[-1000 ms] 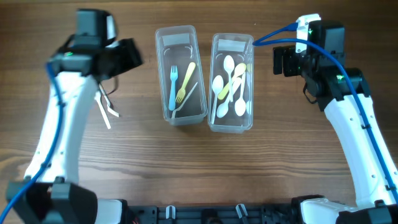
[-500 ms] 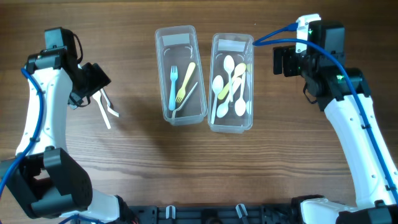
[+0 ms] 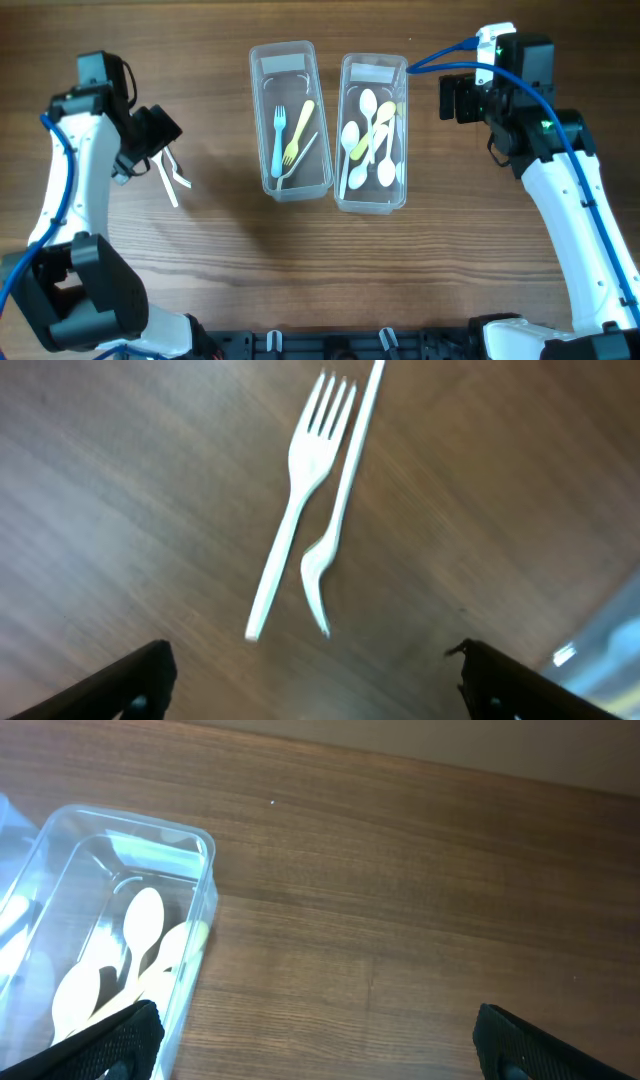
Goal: Pack container
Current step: 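Return the left gripper to the pile and grasp the white knife, then carry the white knife into the left container and release, then move the left gripper to the last white fork and grasp it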
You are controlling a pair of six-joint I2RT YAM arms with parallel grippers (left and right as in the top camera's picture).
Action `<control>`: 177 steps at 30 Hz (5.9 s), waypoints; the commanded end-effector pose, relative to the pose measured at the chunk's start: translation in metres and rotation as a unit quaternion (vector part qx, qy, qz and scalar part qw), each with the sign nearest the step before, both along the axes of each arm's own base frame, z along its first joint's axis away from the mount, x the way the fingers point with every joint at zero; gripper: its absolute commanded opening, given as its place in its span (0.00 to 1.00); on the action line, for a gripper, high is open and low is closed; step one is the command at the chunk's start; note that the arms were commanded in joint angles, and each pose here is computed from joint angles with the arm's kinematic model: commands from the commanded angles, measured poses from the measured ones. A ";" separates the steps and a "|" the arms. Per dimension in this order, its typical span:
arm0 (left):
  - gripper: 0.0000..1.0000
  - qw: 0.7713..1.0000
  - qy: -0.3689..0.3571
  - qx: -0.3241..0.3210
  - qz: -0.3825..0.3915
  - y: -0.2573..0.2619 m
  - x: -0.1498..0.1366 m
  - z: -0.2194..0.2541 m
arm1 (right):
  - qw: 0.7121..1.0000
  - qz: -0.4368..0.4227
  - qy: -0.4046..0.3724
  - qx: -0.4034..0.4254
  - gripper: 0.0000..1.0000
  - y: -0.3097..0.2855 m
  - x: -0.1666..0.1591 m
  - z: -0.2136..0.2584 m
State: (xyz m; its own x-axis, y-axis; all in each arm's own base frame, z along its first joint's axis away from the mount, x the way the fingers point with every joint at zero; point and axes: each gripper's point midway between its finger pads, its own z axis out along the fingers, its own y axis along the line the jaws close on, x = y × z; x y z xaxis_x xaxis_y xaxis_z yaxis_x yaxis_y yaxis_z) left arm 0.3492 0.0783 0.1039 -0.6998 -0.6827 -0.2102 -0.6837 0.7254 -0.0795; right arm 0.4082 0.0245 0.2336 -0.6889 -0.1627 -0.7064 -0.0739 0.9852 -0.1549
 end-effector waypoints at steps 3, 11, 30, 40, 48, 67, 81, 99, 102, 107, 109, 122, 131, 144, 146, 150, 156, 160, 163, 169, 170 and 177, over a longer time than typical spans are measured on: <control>0.84 0.999 0.001 -0.007 0.046 -0.001 -0.011 -0.045 | 1.000 -0.004 -0.002 -0.009 1.00 -0.004 0.002 0.002; 0.47 0.998 -0.047 -0.004 0.034 -0.005 0.011 -0.045 | 1.000 -0.004 -0.003 -0.009 1.00 -0.004 0.002 0.002; 0.47 1.000 -0.025 0.000 0.009 -0.019 0.032 -0.100 | 1.000 -0.004 -0.003 -0.009 1.00 -0.004 0.002 0.002; 0.04 1.000 -0.025 -0.001 0.009 -0.019 0.035 -0.105 | 1.000 -0.004 -0.003 -0.009 1.00 -0.004 0.002 0.002; 0.04 0.998 -0.060 -0.026 0.001 -0.027 0.050 -0.073 | 1.000 -0.004 -0.003 -0.009 1.00 -0.004 0.002 0.002; 0.59 0.998 -0.055 -0.008 0.025 -0.020 0.044 -0.070 | 1.000 -0.004 -0.003 -0.009 1.00 -0.004 0.002 0.002; 0.04 0.998 0.007 -0.058 0.017 -0.037 0.034 -0.143 | 1.000 -0.004 -0.003 -0.009 1.00 -0.004 0.002 0.002; 0.04 0.967 -0.240 -0.078 -0.042 -0.066 0.057 0.087 | 1.000 -0.004 -0.003 -0.009 1.00 -0.004 0.002 0.002; 0.04 0.948 -0.284 -0.079 -0.123 -0.106 0.047 0.124 | 1.000 -0.004 -0.003 -0.009 1.00 -0.004 0.002 0.002; 0.04 0.916 -0.286 -0.083 -0.268 -0.183 0.036 0.127 | 1.000 -0.004 -0.003 -0.009 1.00 -0.004 0.002 0.002; 0.04 0.912 -0.264 -0.092 -0.300 -0.213 0.033 0.111 | 1.000 -0.004 -0.003 -0.009 1.00 -0.004 0.002 0.002; 0.99 0.916 -0.257 -0.088 -0.295 -0.244 0.071 0.064 | 1.000 -0.004 -0.003 -0.009 1.00 -0.004 0.002 0.002; 0.94 0.927 -0.291 -0.011 -0.236 -0.190 0.062 0.109 | 1.000 -0.004 -0.003 -0.009 1.00 -0.004 0.002 0.002; 0.97 0.988 -0.078 0.123 0.046 -0.017 -0.023 0.036 | 1.000 -0.004 -0.003 -0.009 1.00 -0.004 0.002 0.002; 0.91 0.990 -0.070 0.110 0.062 -0.007 -0.016 0.018 | 1.000 -0.004 -0.003 -0.009 1.00 -0.004 0.002 0.002; 0.88 0.991 -0.038 0.099 0.087 0.011 -0.007 -0.020 | 1.000 -0.004 -0.003 -0.009 1.00 -0.004 0.002 0.002; 0.77 0.993 0.000 0.086 0.082 0.013 0.004 -0.071 | 1.000 -0.004 -0.003 -0.009 1.00 -0.004 0.002 0.002; 0.72 0.995 0.011 0.063 0.077 0.006 0.011 -0.099 | 1.000 -0.004 -0.003 -0.009 1.00 -0.004 0.002 0.002; 0.72 0.996 0.011 0.065 0.063 0.007 0.017 -0.108 | 1.000 -0.004 -0.003 -0.009 1.00 -0.004 0.002 0.002; 0.52 0.997 0.005 0.077 0.014 0.008 0.025 -0.111 | 1.000 -0.004 -0.003 -0.009 1.00 -0.004 0.002 0.002; 0.52 0.997 0.003 0.078 0.014 0.008 0.026 -0.111 | 1.000 -0.004 -0.003 -0.009 1.00 -0.004 0.002 0.002; 0.50 0.997 0.009 0.077 0.014 0.008 0.023 -0.113 | 1.000 -0.004 -0.003 -0.009 1.00 -0.004 0.002 0.002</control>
